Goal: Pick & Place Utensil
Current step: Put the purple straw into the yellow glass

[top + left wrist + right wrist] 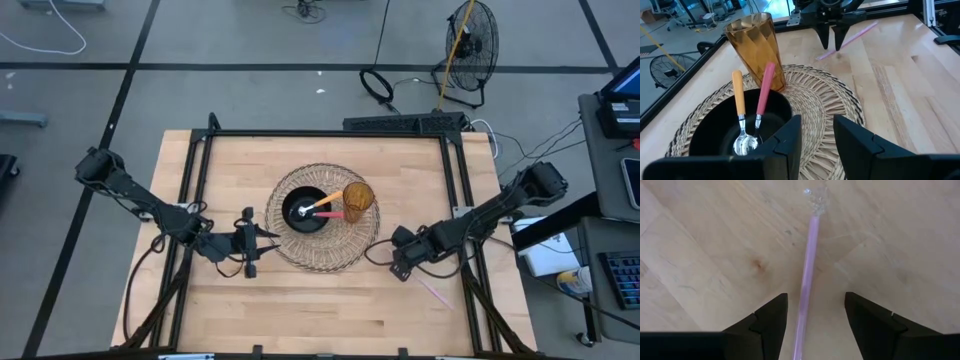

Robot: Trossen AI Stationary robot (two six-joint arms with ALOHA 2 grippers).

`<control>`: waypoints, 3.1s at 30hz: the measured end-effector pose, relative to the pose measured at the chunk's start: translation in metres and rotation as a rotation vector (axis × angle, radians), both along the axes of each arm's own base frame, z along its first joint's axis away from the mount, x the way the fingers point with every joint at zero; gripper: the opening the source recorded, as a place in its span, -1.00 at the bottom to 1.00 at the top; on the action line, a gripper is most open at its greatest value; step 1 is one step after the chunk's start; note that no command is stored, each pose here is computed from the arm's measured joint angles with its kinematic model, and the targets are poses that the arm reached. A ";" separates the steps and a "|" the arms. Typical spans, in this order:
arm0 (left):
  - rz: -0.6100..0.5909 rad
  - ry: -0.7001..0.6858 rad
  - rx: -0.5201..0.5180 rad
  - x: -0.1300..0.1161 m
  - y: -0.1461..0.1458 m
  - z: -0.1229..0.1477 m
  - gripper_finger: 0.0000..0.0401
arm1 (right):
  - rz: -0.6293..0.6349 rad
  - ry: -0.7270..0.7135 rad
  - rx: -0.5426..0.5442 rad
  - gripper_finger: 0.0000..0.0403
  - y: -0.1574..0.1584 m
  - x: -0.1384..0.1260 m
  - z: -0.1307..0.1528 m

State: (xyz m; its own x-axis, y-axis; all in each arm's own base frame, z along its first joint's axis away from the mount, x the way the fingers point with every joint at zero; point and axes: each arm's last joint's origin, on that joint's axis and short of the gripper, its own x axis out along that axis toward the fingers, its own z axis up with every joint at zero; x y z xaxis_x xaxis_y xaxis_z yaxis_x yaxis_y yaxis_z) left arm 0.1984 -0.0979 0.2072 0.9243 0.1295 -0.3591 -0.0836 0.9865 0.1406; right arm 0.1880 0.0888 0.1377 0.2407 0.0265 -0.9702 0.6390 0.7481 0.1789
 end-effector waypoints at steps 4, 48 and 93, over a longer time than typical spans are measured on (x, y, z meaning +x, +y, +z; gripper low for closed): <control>0.002 -0.001 -0.006 0.000 0.000 0.000 -0.40 | -0.018 0.002 0.002 -0.03 0.000 0.000 0.000; 0.000 0.002 -0.005 0.000 0.000 0.000 -0.40 | -0.179 0.188 0.033 -0.79 -0.006 -0.015 -0.003; 0.000 0.001 -0.004 0.000 0.000 0.000 -0.40 | -0.178 -0.303 -0.229 -1.00 -0.036 -0.045 0.064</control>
